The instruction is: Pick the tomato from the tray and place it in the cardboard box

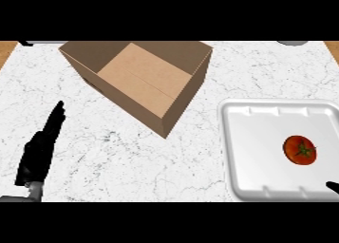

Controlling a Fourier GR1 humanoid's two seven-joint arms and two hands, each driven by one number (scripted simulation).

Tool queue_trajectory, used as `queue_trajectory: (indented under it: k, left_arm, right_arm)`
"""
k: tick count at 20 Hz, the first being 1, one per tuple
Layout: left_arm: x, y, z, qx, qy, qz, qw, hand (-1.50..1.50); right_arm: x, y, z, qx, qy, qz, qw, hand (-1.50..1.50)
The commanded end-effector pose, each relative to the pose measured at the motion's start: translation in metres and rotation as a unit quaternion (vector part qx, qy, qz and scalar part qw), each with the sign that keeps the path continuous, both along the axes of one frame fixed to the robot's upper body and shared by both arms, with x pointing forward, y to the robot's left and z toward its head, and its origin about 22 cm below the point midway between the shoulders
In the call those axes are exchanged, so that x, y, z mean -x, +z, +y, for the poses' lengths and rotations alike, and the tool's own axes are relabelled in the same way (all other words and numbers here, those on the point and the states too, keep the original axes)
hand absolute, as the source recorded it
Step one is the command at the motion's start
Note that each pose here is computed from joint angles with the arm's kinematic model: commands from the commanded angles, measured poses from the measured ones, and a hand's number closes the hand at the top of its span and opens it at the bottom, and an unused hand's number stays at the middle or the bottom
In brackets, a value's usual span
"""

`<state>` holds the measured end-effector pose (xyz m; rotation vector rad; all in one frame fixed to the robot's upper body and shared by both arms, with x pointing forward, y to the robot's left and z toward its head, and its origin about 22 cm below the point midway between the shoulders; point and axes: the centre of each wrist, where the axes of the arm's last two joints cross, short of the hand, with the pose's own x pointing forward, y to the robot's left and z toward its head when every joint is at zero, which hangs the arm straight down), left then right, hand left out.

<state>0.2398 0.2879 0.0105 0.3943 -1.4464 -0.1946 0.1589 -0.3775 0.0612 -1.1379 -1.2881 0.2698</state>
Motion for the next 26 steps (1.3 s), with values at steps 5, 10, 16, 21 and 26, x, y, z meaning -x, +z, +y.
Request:
queue_trajectory:
  k: [5, 10, 16, 21, 26]
  left_arm:
    - [0.002, -0.012, 0.000, 0.008, -0.005, 0.004, 0.9999, 0.00]
    - [-0.010, 0.001, 0.010, 0.007, -0.007, -0.003, 1.0000, 0.00]
    - [-0.004, -0.003, 0.011, 0.002, -0.004, 0.000, 1.0000, 0.00]
    - [0.006, -0.013, 0.016, 0.006, -0.009, 0.002, 0.9999, 0.00]
    - [0.008, -0.009, -0.002, 0.005, 0.001, -0.006, 1.0000, 0.00]
  right_arm:
    - [-0.008, 0.044, 0.052, 0.003, 0.007, 0.184, 0.983, -1.50]
    - [-0.025, 0.048, 0.083, 0.002, -0.016, 0.214, 0.977, -1.50]
    - [-0.048, 0.031, 0.083, -0.009, -0.044, 0.217, 0.975, -1.50]
    - [-0.047, 0.037, 0.082, -0.019, -0.057, 0.240, 0.969, -1.50]
    - [-0.038, 0.029, 0.090, 0.000, -0.052, 0.235, 0.971, -1.50]
